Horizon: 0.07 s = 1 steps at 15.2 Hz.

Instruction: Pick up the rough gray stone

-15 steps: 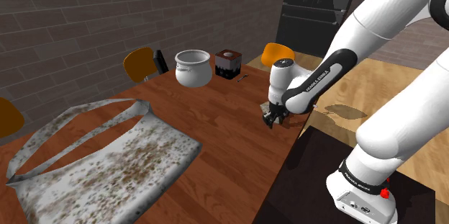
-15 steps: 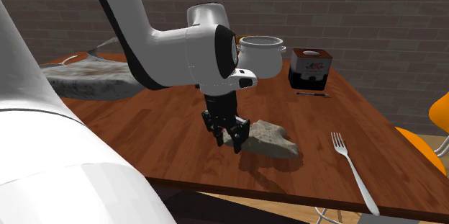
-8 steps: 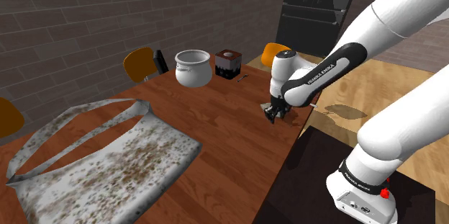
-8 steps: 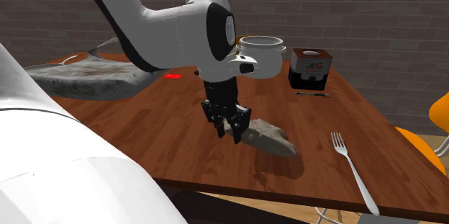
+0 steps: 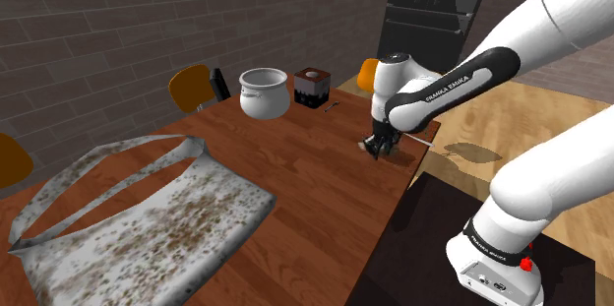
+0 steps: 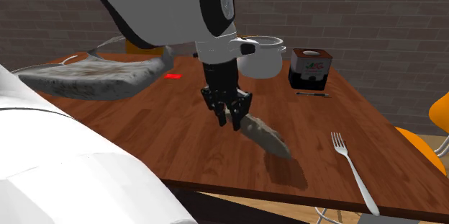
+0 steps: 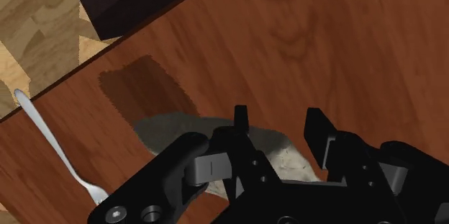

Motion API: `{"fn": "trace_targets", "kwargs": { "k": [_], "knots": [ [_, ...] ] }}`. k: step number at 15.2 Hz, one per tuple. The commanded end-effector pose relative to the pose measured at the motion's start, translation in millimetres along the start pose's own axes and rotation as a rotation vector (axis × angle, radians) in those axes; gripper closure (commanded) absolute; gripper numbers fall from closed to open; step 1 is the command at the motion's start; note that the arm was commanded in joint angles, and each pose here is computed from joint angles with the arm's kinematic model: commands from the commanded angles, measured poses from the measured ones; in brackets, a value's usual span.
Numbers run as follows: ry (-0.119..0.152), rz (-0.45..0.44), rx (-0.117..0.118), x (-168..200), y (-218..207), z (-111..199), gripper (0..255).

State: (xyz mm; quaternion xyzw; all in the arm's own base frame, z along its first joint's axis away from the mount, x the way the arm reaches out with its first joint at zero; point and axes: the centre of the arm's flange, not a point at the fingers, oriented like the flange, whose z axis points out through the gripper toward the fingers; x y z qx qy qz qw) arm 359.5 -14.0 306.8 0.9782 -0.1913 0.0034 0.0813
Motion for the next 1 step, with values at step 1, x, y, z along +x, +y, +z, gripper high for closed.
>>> {"fn": "trace_targets", "kwargs": {
  "k": [1],
  "knots": [
    [0.0,0.0,0.0,-0.5,0.4,-3.6,255]
  ]
}}
